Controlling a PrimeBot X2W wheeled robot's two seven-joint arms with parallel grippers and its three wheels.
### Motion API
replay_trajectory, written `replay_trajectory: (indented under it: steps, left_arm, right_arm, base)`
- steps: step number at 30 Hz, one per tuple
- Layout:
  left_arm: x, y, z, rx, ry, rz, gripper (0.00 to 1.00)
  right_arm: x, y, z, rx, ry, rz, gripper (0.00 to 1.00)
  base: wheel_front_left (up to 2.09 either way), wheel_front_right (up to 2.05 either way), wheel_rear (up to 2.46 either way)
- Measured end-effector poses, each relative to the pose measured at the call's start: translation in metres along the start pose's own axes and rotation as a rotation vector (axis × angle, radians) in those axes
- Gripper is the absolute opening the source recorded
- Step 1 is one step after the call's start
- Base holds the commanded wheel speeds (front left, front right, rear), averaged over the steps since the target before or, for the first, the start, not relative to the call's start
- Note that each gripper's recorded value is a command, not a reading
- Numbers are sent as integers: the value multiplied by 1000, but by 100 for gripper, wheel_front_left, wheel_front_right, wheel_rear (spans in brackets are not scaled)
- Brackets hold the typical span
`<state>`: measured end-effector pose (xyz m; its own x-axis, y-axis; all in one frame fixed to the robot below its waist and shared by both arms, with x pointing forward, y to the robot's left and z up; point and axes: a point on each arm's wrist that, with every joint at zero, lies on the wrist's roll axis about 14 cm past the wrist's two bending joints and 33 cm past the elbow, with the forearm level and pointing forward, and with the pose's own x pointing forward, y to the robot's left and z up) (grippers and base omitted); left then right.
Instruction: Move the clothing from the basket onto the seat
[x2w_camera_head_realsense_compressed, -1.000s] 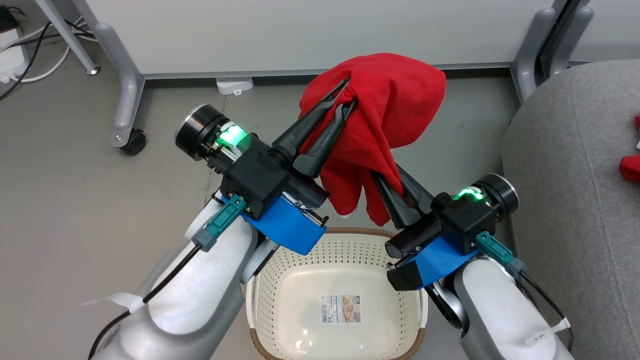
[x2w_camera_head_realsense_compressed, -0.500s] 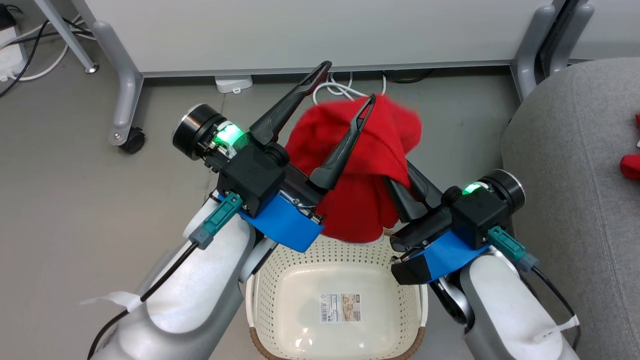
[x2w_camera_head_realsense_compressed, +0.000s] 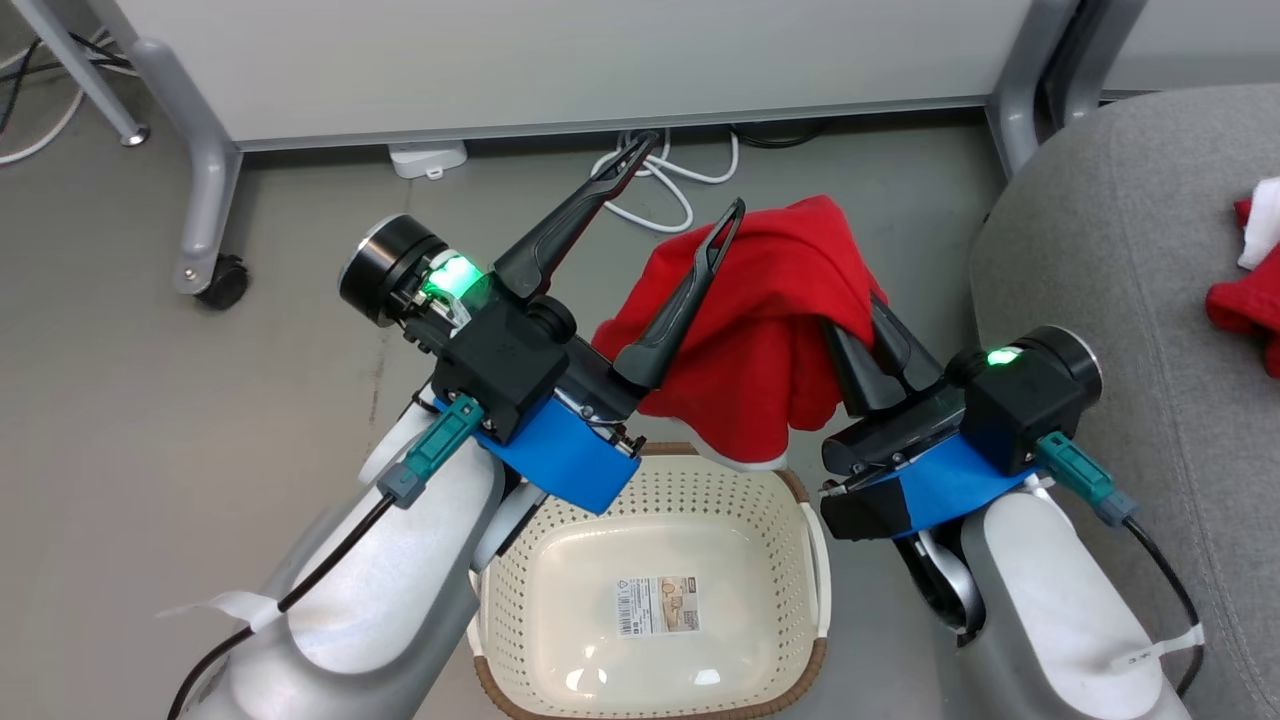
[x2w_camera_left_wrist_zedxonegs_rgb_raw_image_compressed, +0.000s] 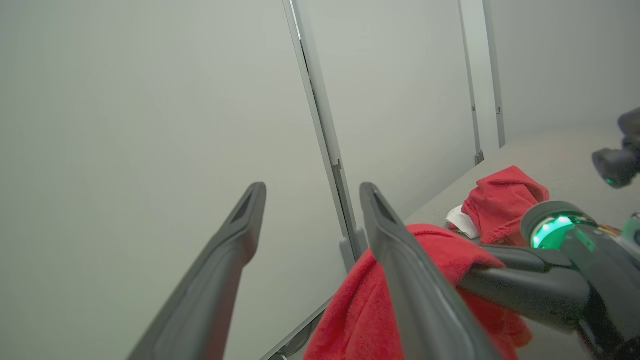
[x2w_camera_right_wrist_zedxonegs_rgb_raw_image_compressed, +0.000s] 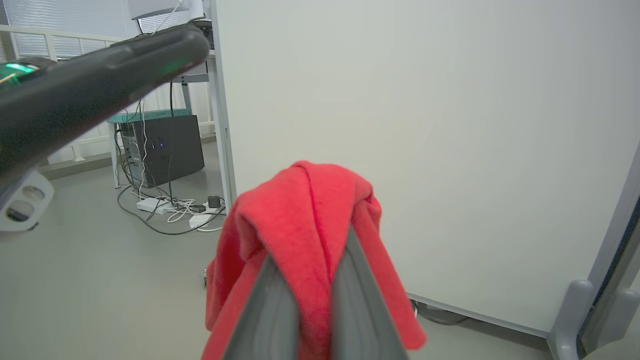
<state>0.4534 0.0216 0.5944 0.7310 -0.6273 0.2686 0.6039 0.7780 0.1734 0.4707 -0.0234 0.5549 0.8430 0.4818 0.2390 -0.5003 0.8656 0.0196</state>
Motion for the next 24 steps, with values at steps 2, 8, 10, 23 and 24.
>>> replay_trajectory:
  steps: [2,8,10,23,24]
  left_arm:
    - [3,-6,-6,-9,7,-21,100]
    - [16,-33,-21,-46,18,-111,100]
    - [20,-42,-25,-59,19,-140,100]
    - [37,-121,-48,-145,37,-382,100]
    - [37,-127,-50,-150,41,-401,100]
  right_arm:
    - [-4,-12,1,-7,-2,-34,0]
    - [-22,-53,7,-41,-5,-154,0]
    - [-32,-68,8,-52,-3,-200,0]
    - [-114,-147,25,-140,27,-494,0]
    - [-120,-152,27,-148,29,-515,0]
  base:
    - [0,0,0]
    - [0,0,0]
    - [0,0,0]
    - [0,0,0]
    - [0,0,0]
